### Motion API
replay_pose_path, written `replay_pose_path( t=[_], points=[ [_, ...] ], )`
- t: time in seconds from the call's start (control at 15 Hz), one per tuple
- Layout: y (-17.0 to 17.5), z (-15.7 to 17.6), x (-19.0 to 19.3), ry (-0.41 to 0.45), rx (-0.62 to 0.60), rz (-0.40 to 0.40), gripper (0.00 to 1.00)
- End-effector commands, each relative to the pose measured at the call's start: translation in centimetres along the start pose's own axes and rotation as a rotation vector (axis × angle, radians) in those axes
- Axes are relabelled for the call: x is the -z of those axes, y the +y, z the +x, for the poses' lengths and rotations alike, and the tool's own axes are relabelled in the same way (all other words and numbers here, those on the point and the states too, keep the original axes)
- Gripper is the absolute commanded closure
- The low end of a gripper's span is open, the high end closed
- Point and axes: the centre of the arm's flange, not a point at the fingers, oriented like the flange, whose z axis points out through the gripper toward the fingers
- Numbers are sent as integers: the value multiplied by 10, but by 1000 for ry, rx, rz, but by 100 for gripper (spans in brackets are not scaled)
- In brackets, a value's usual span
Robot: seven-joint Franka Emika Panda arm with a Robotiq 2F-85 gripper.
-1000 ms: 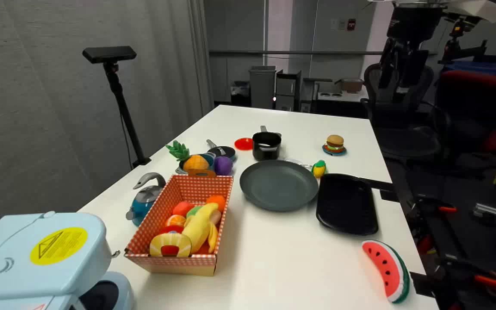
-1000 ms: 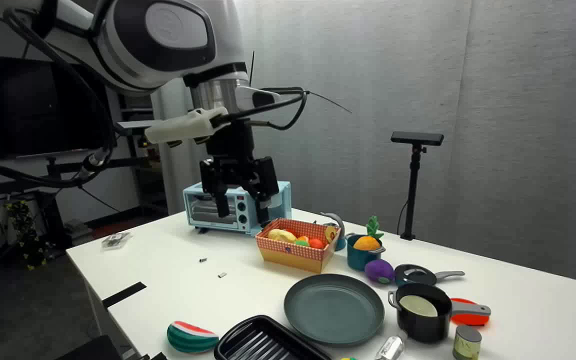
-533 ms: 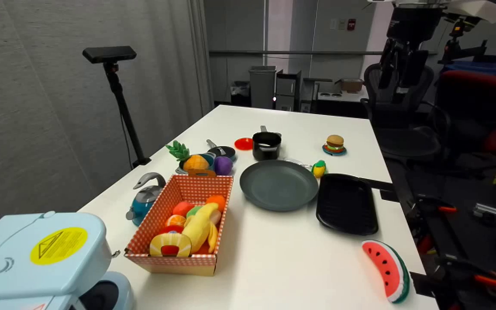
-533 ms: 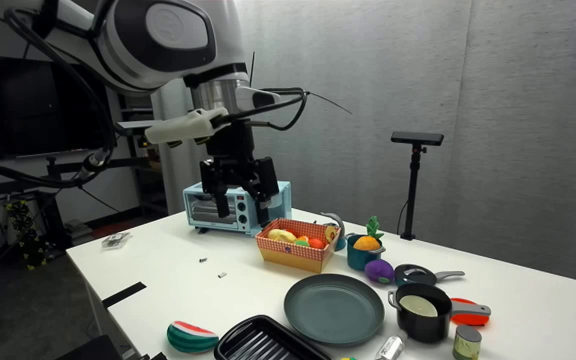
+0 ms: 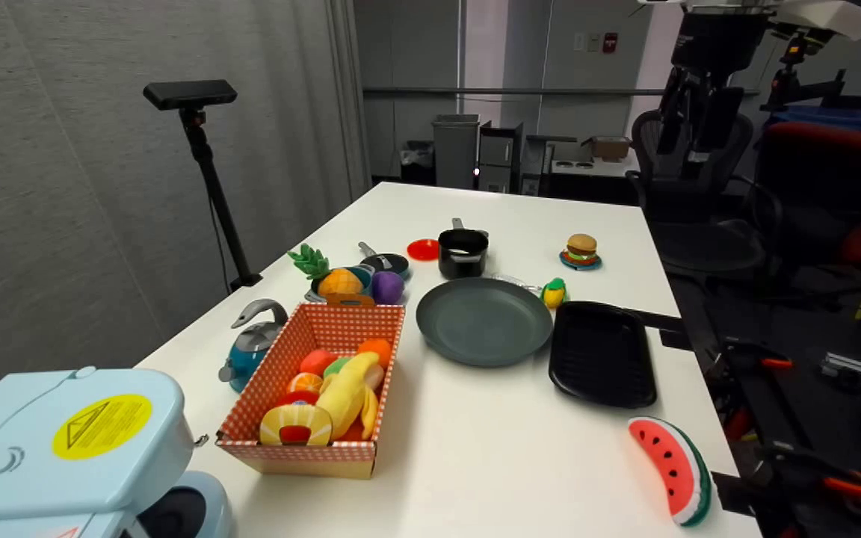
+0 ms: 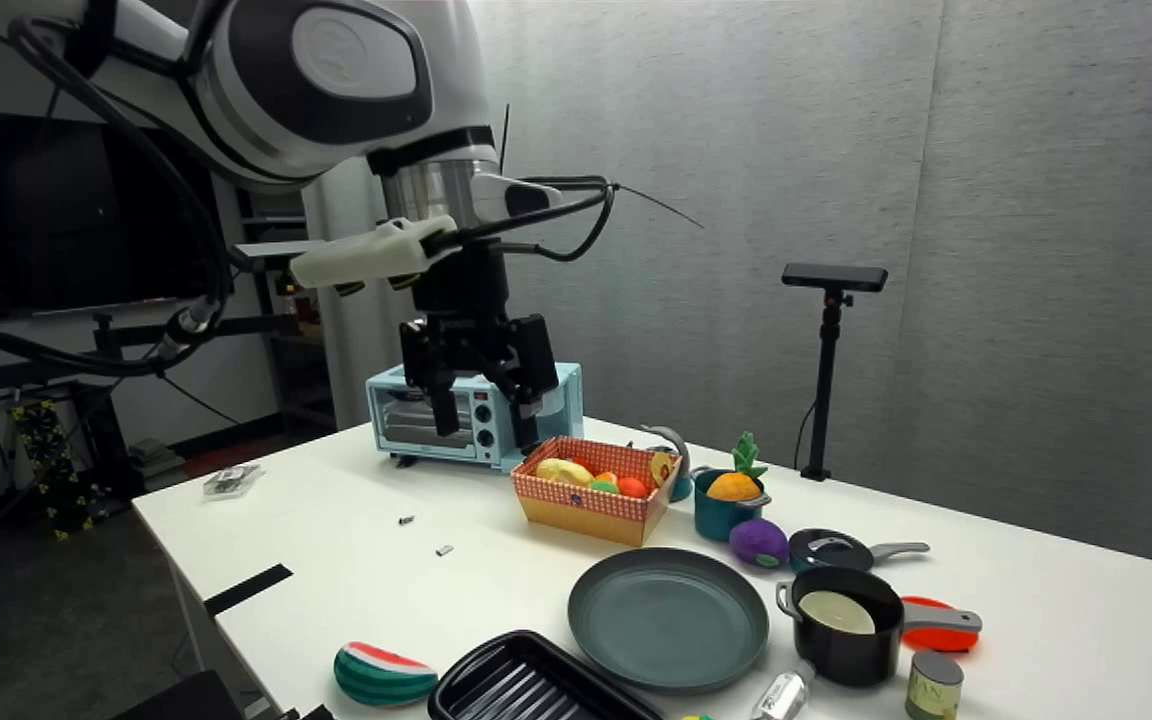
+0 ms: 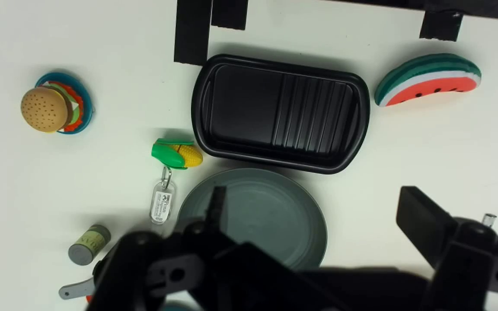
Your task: Put the purple plush toy on the oven tray
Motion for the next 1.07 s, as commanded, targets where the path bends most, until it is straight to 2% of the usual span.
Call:
replay_pose_path(
  t=[0.0, 0.47, 1.0],
  points=[
    [0, 0, 0, 0, 0, 0, 0],
    [2, 17, -15, -5, -7, 10, 0],
    [0, 84, -60, 112, -5, -12, 0]
  ],
)
